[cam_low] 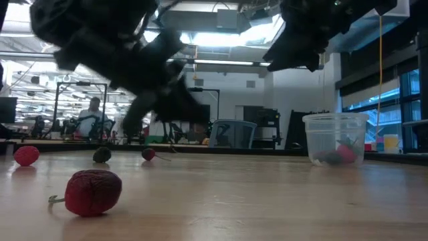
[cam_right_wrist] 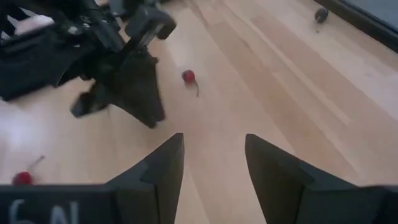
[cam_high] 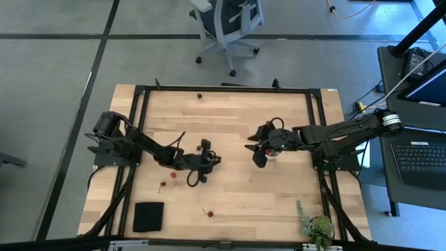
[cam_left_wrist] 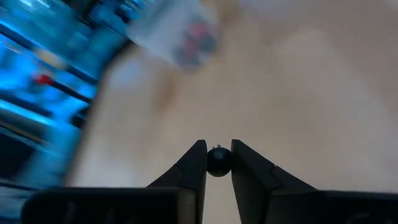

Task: Pick and placing Produce into tupperware
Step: Put the blueberry into the transparent bucket

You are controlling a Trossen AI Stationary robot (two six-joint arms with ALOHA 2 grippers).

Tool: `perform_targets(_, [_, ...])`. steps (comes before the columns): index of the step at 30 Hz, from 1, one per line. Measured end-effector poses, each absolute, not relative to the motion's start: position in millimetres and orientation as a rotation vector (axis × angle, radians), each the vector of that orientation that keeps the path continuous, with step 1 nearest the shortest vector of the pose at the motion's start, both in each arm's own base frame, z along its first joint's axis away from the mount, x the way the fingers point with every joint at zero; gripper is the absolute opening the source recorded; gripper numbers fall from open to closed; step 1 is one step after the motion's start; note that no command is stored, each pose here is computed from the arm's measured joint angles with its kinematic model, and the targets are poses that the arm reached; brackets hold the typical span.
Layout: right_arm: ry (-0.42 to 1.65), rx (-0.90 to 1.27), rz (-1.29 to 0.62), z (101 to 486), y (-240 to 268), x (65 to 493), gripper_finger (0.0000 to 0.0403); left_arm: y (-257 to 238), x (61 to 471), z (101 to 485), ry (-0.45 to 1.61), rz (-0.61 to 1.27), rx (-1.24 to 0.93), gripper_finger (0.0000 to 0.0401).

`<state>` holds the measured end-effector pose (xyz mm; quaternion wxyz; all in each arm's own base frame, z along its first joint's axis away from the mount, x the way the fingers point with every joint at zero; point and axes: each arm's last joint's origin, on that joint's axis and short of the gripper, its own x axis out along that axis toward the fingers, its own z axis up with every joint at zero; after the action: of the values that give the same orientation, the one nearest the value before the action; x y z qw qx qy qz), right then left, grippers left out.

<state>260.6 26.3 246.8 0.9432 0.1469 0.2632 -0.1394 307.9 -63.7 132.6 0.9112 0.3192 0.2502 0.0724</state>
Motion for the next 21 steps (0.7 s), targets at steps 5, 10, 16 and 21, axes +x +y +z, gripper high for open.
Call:
perform_targets(5, [0.476, 0.317, -0.267, 252, 27, 264, 0.0173, -65, 330, 163, 0.481, 0.296, 0.852, 0.006])
perform_targets(10, [0.432, 0.331, -0.259, 255, 27, 267, 0.0173, -66, 345, 189, 0.441, 0.399, 0.881, 0.0061])
perform_targets(16, [0.396, 0.293, -0.24, 250, 29, 279, 0.0173, -60, 356, 206, 0.404, 0.443, 0.851, 0.0061])
perform_targets(21, [0.406, 0.284, -0.245, 242, 28, 285, 0.0173, -58, 359, 211, 0.393, 0.455, 0.842, 0.0061])
